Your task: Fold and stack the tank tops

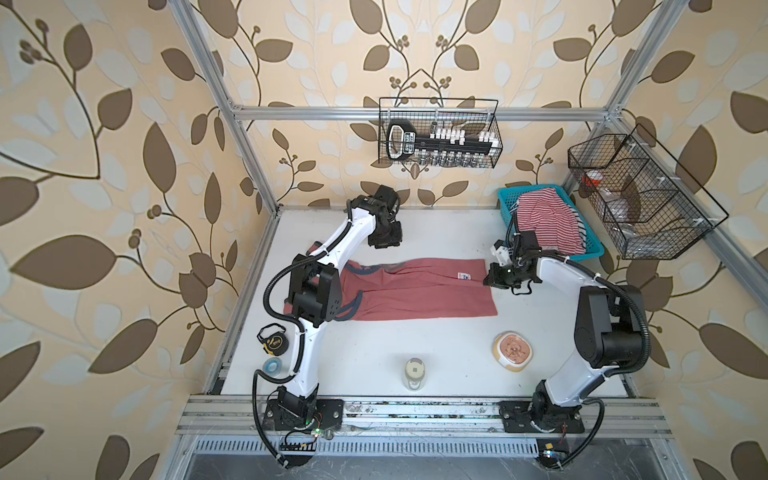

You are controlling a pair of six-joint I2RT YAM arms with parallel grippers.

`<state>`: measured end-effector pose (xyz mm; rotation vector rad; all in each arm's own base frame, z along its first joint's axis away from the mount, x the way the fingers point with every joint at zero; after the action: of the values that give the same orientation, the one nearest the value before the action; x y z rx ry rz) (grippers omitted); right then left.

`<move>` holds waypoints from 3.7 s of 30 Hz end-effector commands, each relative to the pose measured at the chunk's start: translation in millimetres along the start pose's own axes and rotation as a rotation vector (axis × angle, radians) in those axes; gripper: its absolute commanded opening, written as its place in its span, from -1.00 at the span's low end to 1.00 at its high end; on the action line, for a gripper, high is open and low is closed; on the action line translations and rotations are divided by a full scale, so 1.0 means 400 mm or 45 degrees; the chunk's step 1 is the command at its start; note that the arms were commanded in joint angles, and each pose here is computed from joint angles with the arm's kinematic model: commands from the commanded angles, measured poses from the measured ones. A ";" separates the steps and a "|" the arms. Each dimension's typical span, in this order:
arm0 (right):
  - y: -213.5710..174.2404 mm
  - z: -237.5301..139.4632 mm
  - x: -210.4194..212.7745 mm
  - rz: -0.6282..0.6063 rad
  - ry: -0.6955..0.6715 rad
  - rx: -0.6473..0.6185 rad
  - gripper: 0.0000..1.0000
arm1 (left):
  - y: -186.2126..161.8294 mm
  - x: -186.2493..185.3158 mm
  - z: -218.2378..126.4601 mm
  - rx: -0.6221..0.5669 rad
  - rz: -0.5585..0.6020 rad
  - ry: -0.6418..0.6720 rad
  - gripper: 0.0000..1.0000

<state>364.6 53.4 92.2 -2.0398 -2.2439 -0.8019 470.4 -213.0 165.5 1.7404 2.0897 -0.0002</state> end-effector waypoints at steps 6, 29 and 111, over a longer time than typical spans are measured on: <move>-0.027 0.001 -0.006 -0.015 0.000 0.026 -1.00 | -0.107 0.097 0.134 0.275 -0.009 0.170 -0.55; -0.043 0.019 -0.013 0.004 0.013 0.041 -1.00 | -0.269 0.183 0.046 0.304 -0.103 0.189 -0.35; -0.065 -0.003 0.011 -0.006 -0.052 0.091 -0.53 | -0.329 0.275 -0.044 0.297 -0.116 0.330 -0.26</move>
<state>342.9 53.4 94.7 -2.0607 -2.2705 -0.7044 332.7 -131.7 90.3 1.9051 2.4703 -0.0342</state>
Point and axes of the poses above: each gripper's point midway between its finger pads, its own z axis out along the fingers, its own x axis along the line the jaws close on, y = z × x, the point moved 3 cm from there along -z, back along the fingers, and after that the axes turned 7 degrees about -z, right-handed, at the moved point
